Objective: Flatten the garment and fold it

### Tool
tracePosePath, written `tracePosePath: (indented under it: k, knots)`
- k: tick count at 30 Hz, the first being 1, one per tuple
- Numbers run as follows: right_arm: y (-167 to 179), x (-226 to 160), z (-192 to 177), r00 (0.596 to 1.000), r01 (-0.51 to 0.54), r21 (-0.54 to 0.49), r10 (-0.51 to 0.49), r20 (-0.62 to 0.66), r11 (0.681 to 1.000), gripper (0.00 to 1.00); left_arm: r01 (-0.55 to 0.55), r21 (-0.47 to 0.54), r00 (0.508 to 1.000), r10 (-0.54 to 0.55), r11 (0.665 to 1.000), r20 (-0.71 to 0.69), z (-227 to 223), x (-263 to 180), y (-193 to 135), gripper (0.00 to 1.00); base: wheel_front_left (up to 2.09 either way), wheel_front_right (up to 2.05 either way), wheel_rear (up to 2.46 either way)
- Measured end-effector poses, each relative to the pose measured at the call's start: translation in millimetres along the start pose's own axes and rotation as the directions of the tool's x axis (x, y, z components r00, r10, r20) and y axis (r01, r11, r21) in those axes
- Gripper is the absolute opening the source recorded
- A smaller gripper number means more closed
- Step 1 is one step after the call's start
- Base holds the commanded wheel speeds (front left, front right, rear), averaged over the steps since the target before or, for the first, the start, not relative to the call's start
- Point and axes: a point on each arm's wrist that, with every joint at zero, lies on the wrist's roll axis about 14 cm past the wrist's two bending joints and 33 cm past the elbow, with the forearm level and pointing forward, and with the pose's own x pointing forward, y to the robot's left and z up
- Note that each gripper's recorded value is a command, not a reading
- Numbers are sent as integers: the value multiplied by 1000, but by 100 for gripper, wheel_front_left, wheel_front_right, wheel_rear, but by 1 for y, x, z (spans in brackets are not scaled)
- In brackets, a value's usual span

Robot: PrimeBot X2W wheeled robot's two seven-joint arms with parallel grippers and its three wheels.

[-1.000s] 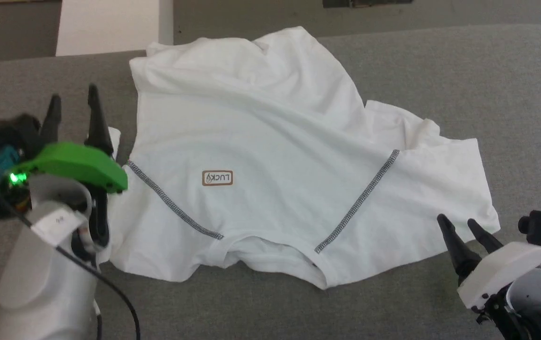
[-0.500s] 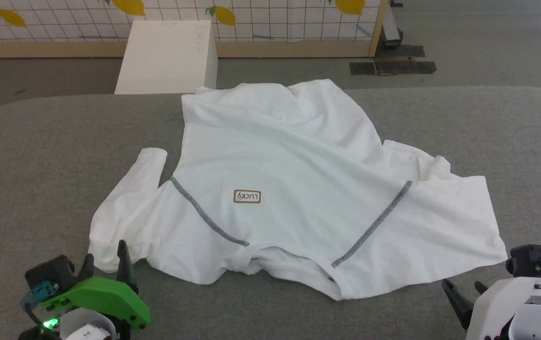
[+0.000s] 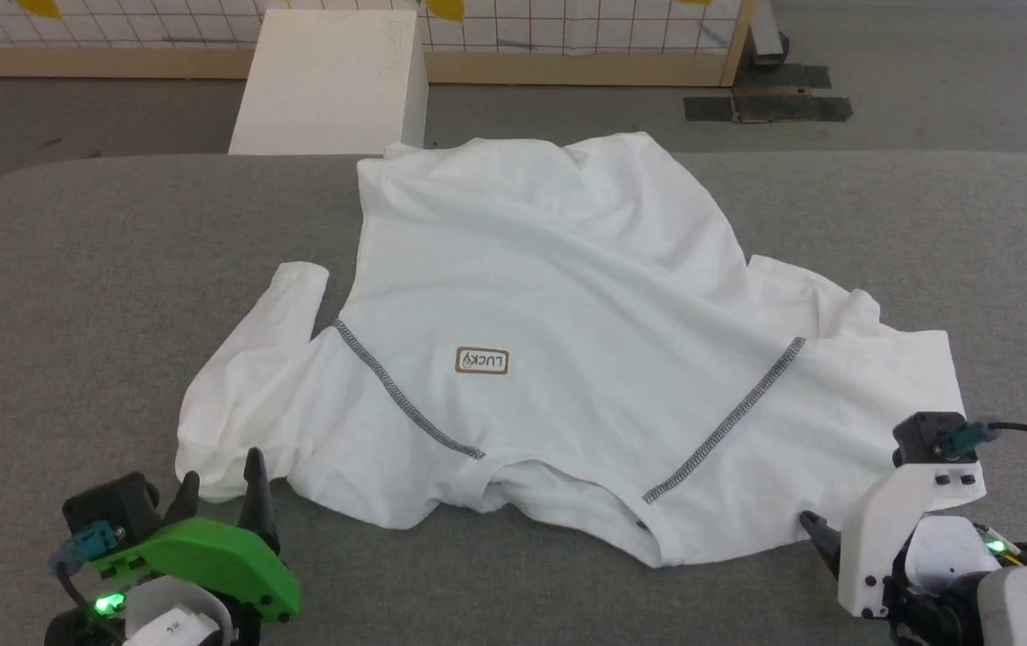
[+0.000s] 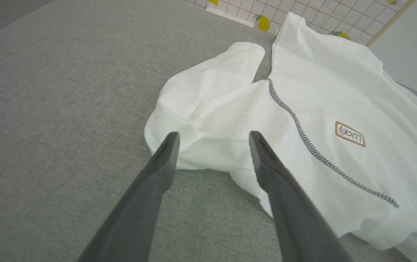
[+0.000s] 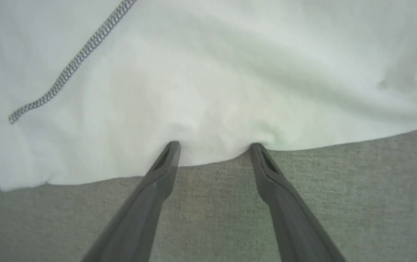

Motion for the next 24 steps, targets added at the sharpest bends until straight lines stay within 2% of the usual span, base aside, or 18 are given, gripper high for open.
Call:
tracePosePath:
  k: [6, 7, 8, 9, 17, 24]
  knots:
    - [10, 14, -2, 998, -15, -60, 12, -56, 998, 100, -9, 2, 1000, 9, 1000, -24, -6, 0, 2, 100, 0, 0, 0]
    - [10, 15, -1, 998, -18, -60, 15, -57, 998, 49, -9, 2, 1000, 9, 1000, -25, -7, 1, 2, 100, 0, 0, 0]
    - [10, 16, -1, 998, -19, -64, 16, -59, 998, 22, -9, 2, 1000, 9, 1000, -24, -6, 2, 2, 100, 0, 0, 0]
    - [11, 16, 1, 998, -21, -68, 17, -55, 997, 0, -8, 2, 1000, 8, 1000, -23, -5, 3, 2, 100, 0, 0, 0]
    - [16, 13, 10, 999, -32, -56, 31, -14, 998, 0, 40, 19, 999, -40, 999, -30, -2, 6, -14, 100, 0, 0, 0]
    - [12, 6, 11, 1000, -28, -31, 28, 11, 999, 0, 248, 64, 956, -234, 967, -178, -19, -8, -70, 100, 0, 0, 0]
